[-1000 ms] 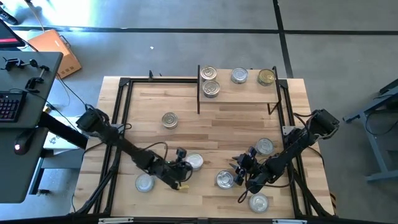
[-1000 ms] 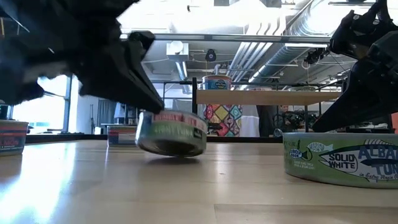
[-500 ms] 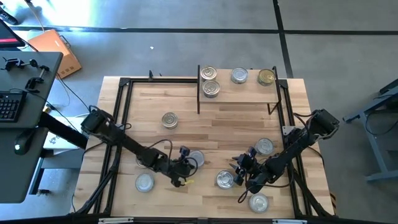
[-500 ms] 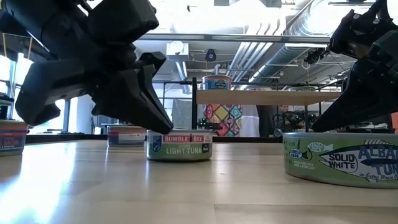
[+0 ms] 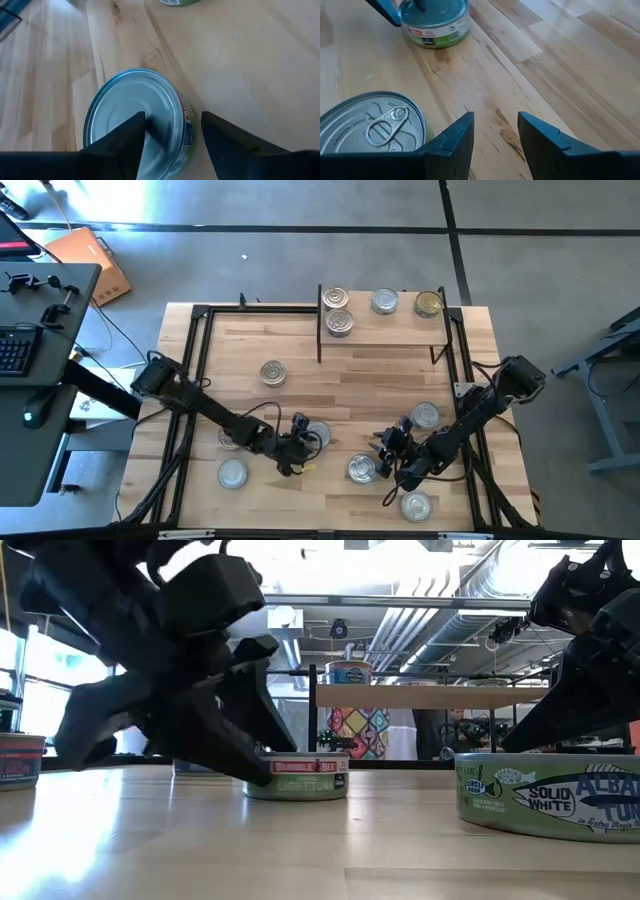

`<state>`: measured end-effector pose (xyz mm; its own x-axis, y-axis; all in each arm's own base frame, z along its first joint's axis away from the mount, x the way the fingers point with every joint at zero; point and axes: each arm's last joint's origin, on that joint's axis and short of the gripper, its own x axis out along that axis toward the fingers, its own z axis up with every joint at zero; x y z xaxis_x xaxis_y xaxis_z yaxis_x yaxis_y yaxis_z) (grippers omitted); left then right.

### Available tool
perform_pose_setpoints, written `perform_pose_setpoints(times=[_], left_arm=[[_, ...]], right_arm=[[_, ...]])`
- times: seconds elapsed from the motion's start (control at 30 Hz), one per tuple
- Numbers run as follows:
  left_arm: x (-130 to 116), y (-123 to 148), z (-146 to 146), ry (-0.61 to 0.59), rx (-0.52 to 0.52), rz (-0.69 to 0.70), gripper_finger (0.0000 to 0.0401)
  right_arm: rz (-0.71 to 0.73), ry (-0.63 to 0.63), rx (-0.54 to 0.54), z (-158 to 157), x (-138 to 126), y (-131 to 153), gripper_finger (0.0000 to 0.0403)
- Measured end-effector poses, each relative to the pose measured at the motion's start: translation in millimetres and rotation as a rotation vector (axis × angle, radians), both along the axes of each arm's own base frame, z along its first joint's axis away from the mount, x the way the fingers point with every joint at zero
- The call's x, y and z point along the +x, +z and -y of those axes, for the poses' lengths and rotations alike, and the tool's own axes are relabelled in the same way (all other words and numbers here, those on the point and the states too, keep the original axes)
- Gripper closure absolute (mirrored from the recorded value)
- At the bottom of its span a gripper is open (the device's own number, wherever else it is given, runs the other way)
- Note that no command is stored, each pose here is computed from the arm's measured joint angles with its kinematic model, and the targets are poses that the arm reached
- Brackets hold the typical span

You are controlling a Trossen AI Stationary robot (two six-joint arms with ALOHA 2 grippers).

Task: Stack canned seafood by type on shelf
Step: Put the green white tuna can on the shelf

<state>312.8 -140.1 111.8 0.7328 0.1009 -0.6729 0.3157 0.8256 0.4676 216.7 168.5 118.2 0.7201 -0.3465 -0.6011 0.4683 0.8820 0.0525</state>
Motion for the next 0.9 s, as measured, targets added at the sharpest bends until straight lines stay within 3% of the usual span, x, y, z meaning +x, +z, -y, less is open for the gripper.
perform_pose_setpoints(times=[0.17,0.5,0.9], left_arm=[[3.9,-9.4,-0.9,-0.024,0.051,-0.003,0.0243],[3.4,-12.6,-0.3,-0.069,0.086,-0.023,0.0389],[0.0,-8.9,9.3,-0.107,0.171,0.023,0.0401]], right_arm=[[0.001,0.000,0.001,-0.1,0.1,0.1,0.0258],[0.001,0.000,0.001,-0.1,0.1,0.1,0.0258],[0.002,0.000,0.001,-0.1,0.1,0.1,0.0258]])
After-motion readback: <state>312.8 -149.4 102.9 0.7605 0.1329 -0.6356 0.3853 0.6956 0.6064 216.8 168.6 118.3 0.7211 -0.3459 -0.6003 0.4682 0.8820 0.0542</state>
